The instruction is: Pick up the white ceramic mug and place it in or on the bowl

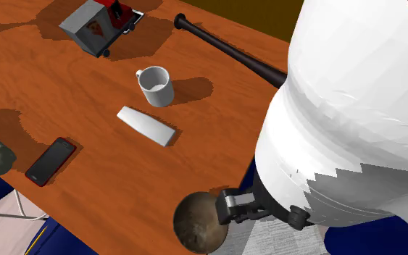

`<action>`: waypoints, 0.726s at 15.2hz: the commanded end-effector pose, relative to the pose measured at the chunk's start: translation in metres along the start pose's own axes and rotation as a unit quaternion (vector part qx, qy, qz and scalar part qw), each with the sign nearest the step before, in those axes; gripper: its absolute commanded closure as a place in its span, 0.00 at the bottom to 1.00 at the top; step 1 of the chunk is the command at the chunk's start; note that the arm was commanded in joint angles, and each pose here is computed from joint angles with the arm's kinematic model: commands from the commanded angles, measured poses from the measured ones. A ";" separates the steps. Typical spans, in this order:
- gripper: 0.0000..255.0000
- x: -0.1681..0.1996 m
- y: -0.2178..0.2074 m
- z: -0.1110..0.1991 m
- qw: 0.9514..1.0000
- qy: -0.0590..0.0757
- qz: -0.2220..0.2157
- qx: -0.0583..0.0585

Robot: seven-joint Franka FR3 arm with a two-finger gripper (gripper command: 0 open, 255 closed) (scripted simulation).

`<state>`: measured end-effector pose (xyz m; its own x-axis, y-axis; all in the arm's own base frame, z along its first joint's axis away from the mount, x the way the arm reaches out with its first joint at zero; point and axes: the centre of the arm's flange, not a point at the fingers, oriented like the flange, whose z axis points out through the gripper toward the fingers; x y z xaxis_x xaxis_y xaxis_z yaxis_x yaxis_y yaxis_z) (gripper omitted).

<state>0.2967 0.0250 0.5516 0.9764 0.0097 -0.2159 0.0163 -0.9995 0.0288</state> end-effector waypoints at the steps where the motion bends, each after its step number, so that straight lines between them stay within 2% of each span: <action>1: 0.00 0.000 0.000 0.000 1.000 0.000 0.000 0.000; 11: 0.00 0.114 -0.038 0.030 1.000 0.026 0.011 0.007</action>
<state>0.3929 0.0627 0.5003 0.9852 -0.0080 -0.1713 -0.0046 -0.9998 0.0203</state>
